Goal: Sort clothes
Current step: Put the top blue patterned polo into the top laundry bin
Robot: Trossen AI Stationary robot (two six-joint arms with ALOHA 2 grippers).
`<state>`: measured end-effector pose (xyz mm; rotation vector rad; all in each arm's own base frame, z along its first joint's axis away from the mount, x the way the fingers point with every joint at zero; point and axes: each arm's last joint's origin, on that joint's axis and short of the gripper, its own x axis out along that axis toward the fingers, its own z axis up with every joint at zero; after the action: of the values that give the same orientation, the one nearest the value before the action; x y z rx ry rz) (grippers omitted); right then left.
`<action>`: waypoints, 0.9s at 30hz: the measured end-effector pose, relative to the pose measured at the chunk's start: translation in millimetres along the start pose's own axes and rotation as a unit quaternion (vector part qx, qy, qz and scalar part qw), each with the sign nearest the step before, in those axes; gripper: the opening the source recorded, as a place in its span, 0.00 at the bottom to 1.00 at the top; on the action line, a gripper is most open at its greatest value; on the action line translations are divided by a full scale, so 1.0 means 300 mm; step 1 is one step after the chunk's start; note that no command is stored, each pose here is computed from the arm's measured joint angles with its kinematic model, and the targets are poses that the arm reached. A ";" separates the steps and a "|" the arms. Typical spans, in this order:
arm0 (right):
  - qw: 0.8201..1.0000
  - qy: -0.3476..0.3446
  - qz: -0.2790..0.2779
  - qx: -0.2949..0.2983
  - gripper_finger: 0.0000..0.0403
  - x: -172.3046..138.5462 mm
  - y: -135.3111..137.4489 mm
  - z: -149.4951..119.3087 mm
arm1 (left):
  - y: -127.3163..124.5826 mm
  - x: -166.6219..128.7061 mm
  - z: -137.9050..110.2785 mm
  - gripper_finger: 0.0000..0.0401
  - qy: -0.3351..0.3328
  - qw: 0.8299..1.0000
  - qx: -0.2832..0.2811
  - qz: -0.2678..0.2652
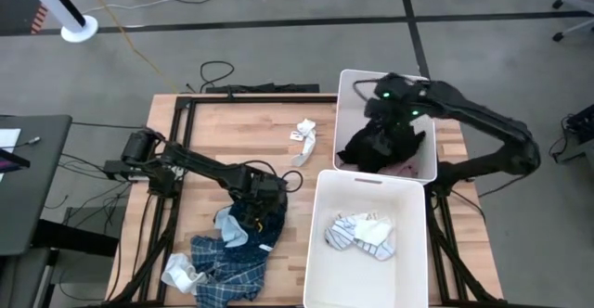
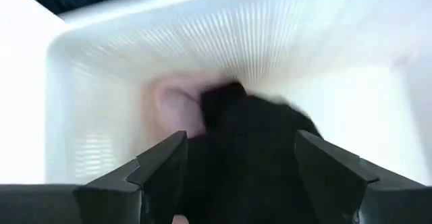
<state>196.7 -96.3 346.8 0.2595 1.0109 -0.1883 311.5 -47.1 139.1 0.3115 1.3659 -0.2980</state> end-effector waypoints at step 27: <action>0.972 -0.208 0.034 -0.100 0.71 -0.258 0.157 -0.033 | -0.009 -0.472 -0.104 0.14 -0.208 0.967 -0.049 0.136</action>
<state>161.3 -45.7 414.0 0.0649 0.5976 -0.0717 256.8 -33.7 272.6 0.3274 0.9073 -0.0595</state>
